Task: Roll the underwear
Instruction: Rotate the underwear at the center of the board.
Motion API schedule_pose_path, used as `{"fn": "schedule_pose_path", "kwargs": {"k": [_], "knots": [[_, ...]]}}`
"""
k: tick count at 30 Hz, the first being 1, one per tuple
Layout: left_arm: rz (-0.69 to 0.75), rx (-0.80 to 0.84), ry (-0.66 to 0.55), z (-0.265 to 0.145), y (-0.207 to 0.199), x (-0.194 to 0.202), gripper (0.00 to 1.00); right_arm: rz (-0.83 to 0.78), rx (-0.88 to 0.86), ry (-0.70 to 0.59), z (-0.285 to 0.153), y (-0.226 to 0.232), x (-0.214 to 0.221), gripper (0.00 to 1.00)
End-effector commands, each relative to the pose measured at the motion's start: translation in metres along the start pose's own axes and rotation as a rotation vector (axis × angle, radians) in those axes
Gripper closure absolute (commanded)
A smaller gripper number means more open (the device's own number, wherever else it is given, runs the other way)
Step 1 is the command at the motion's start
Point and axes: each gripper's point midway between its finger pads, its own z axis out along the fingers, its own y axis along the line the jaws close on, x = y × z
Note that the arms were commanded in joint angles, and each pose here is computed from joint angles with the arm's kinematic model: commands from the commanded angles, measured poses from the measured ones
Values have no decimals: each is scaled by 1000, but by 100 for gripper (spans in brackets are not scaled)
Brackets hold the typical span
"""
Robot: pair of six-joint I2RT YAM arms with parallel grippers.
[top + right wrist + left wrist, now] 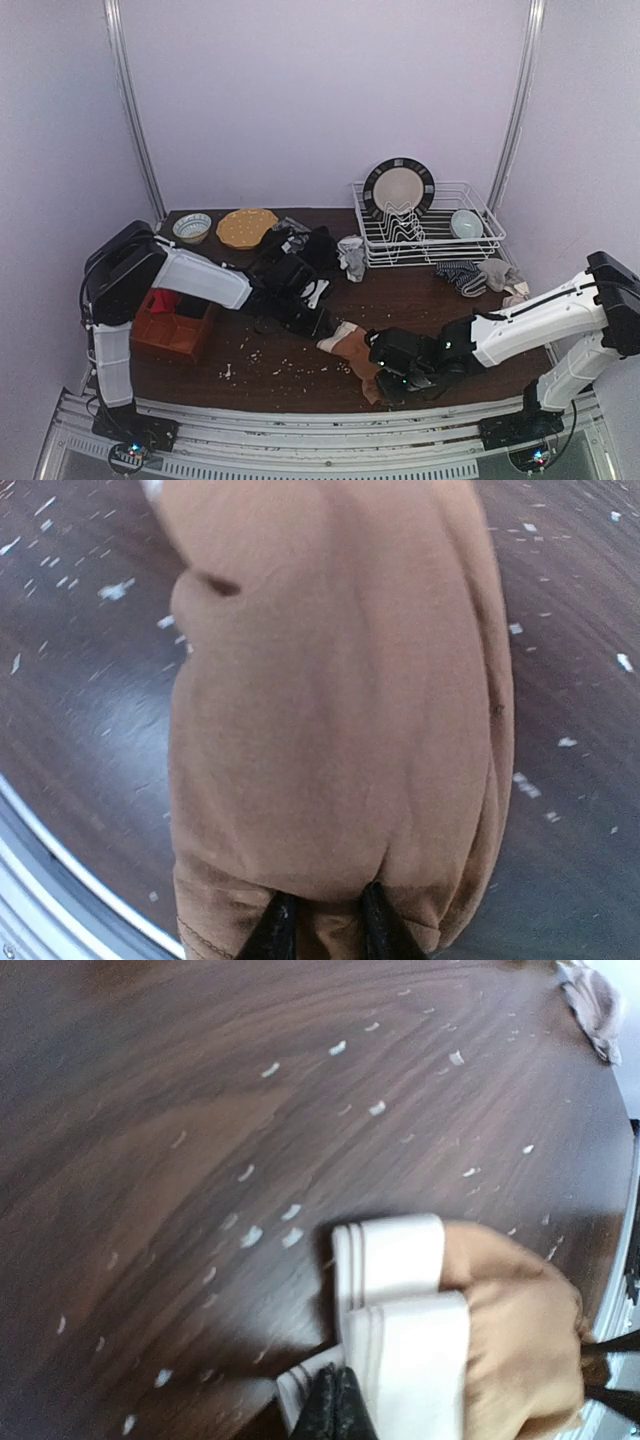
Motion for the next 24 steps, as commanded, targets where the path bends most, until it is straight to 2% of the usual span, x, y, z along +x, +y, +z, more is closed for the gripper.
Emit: {"fn": "schedule_pose_path", "kwargs": {"k": [1,3,5,7,9,11,16,19,22,24], "knots": [[-95,-111,-11,-14,30,29,100,17,140,84,11,-46,12,77],[-118,-120,-39,-25,32,36,100,23,146,81,11,-52,4,74],[-124,-127,-67,-39,31,38,99,17,134,65,6,-50,-6,65],[-108,-135,-86,-52,27,34,85,14,93,29,-5,-41,-17,57],[-76,-141,-103,-63,20,22,67,16,65,-8,-18,-33,-26,52],[-40,-155,-116,-72,15,11,58,4,44,-38,-29,-23,-31,51],[23,-170,-157,-80,5,-24,51,-9,21,-68,-38,-2,-25,55],[64,-94,-175,-73,-11,-43,48,0,-34,-61,-29,12,-15,62],[111,-6,-115,-48,-26,-53,47,-5,-50,-17,-16,19,-3,67],[128,29,-64,-27,-28,-55,51,-10,-38,-5,-11,18,2,70]]}}
